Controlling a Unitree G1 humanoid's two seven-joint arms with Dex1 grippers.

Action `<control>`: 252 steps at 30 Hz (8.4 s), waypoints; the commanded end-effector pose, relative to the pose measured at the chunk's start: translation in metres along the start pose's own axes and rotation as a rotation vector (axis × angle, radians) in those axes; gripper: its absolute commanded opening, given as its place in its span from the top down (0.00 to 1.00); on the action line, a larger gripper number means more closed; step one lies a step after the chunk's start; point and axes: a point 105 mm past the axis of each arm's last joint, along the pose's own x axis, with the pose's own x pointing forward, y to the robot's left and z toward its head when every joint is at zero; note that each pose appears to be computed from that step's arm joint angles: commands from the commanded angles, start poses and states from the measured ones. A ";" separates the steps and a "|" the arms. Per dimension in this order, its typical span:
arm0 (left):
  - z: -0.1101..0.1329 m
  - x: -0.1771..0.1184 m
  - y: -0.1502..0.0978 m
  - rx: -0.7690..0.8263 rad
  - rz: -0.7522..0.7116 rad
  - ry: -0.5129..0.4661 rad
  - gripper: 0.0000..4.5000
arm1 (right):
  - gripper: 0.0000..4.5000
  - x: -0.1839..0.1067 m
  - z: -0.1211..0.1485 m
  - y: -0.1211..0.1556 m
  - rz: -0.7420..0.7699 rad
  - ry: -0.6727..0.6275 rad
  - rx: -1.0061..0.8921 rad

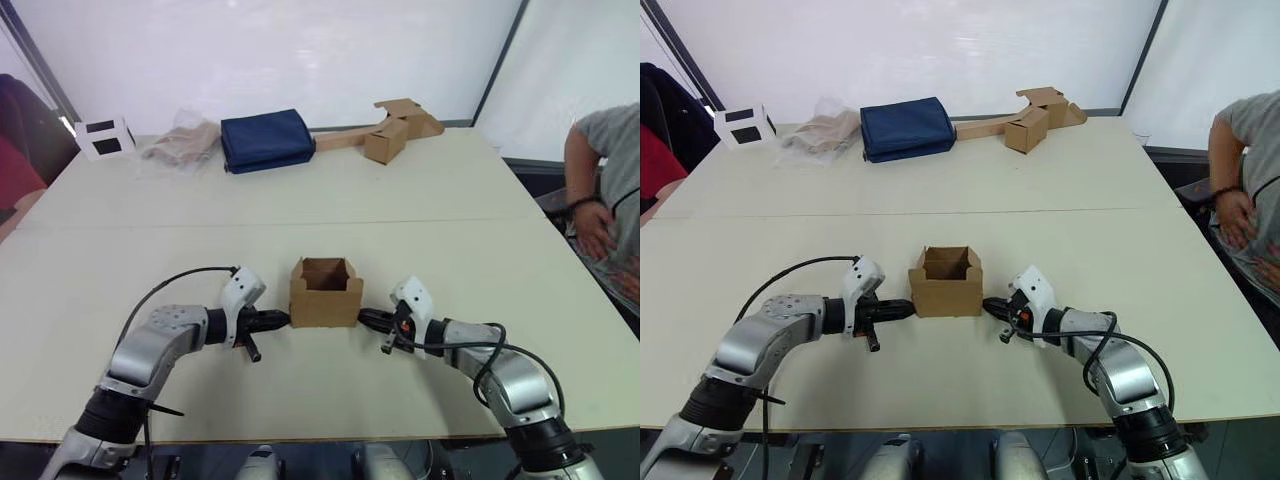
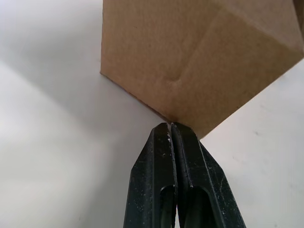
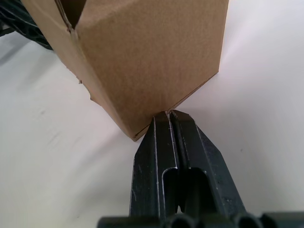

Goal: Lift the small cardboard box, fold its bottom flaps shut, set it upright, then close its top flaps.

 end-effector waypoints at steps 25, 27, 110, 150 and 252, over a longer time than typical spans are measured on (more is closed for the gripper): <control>0.093 -0.009 0.006 0.165 -0.143 -0.162 0.98 | 1.00 -0.003 0.093 0.005 0.134 -0.175 -0.150; 0.091 -0.003 0.005 0.173 -0.150 -0.153 0.98 | 1.00 0.002 0.092 0.008 0.148 -0.163 -0.164; 0.084 -0.050 0.013 0.109 -0.144 -0.148 0.98 | 1.00 0.033 0.085 0.050 0.235 -0.047 -0.315; 0.057 -0.017 -0.018 0.024 -0.179 -0.123 0.98 | 1.00 0.037 0.153 -0.006 -0.043 -0.306 -0.283; 0.111 -0.016 -0.007 0.161 -0.117 -0.265 0.98 | 1.00 0.009 0.113 0.016 0.133 -0.182 -0.178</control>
